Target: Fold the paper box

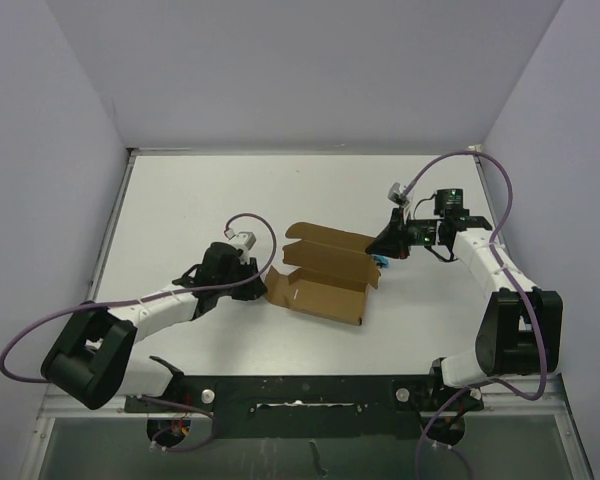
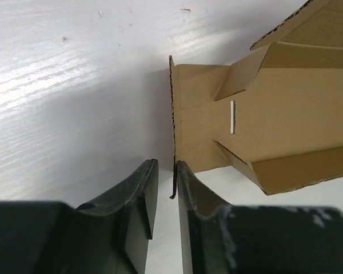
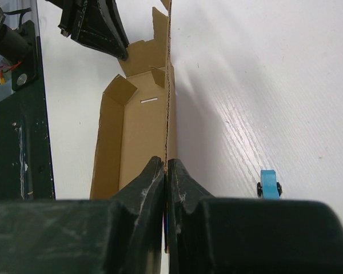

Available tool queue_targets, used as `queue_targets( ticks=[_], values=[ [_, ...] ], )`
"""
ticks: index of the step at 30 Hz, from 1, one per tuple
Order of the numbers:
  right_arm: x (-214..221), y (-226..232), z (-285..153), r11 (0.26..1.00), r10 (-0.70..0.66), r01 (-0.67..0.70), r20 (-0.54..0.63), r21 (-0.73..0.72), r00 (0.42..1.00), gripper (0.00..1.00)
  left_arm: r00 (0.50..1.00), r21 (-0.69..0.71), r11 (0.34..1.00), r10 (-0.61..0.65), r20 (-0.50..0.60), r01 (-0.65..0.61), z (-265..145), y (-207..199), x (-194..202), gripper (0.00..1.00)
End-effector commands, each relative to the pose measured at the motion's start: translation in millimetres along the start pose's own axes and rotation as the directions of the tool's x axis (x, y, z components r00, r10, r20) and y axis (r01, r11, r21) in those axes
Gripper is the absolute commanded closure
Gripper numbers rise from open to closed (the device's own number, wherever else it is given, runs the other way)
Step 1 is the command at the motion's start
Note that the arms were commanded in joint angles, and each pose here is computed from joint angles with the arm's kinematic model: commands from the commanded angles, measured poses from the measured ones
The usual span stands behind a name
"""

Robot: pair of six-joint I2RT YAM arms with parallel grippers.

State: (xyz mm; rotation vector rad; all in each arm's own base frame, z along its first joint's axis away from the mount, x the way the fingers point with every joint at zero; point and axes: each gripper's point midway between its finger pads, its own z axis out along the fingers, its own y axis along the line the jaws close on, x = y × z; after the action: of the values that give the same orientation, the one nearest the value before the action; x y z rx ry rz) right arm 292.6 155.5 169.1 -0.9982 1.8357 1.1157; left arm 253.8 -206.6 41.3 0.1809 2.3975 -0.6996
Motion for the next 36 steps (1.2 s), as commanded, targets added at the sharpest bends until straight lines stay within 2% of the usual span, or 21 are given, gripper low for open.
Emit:
queue_targets(
  ticks=[1,4,5,11,20,27,32,36],
  values=[
    [-14.5,6.5,-4.7,0.999,-0.054,0.054,0.04,-0.003,0.998,1.0,0.997,0.06,0.998,0.002,0.082,-0.007,4.1,-18.3,-29.4,0.86],
    [-14.7,6.6,-4.6,0.998,-0.055,0.055,0.04,-0.005,0.998,1.0,0.996,0.079,0.997,0.003,0.09,-0.01,1.9,-22.2,-31.1,0.99],
    [-14.5,6.6,-4.5,0.999,-0.053,0.053,0.041,-0.006,0.998,1.0,0.995,0.09,0.996,0.006,0.097,-0.015,0.5,-24.3,-32.1,1.0],
    [-14.4,6.0,-4.5,0.999,-0.046,0.046,0.044,-0.001,0.998,1.0,0.979,0.15,0.982,0.084,0.183,-0.112,-15.1,-42.5,-37.9,1.0],
    [-15.7,3.0,-4.8,0.999,-0.029,0.028,0.055,0.027,0.998,1.0,0.948,0.158,0.96,0.184,0.261,-0.23,-29.5,-65.6,-40.6,1.0],
    [-20.1,-4.2,-10.9,0.996,-0.012,0.004,0.093,0.093,0.996,1.0,0.942,0.131,0.962,0.197,0.273,-0.239,-29.1,-66.7,-44.1,1.0],
    [-19.1,-9.7,-13.4,0.991,0.013,-0.028,0.115,0.128,0.993,1.0,0.954,0.082,0.982,0.144,0.263,-0.171,-23.8,-54.9,-42.1,1.0],
    [-14.1,-15.2,-10.7,0.988,0.053,-0.068,0.11,0.137,0.992,1.0,0.945,0.103,0.977,0.152,0.289,-0.189,-23.6,-61.1,-46.7,1.0]
  ],
)
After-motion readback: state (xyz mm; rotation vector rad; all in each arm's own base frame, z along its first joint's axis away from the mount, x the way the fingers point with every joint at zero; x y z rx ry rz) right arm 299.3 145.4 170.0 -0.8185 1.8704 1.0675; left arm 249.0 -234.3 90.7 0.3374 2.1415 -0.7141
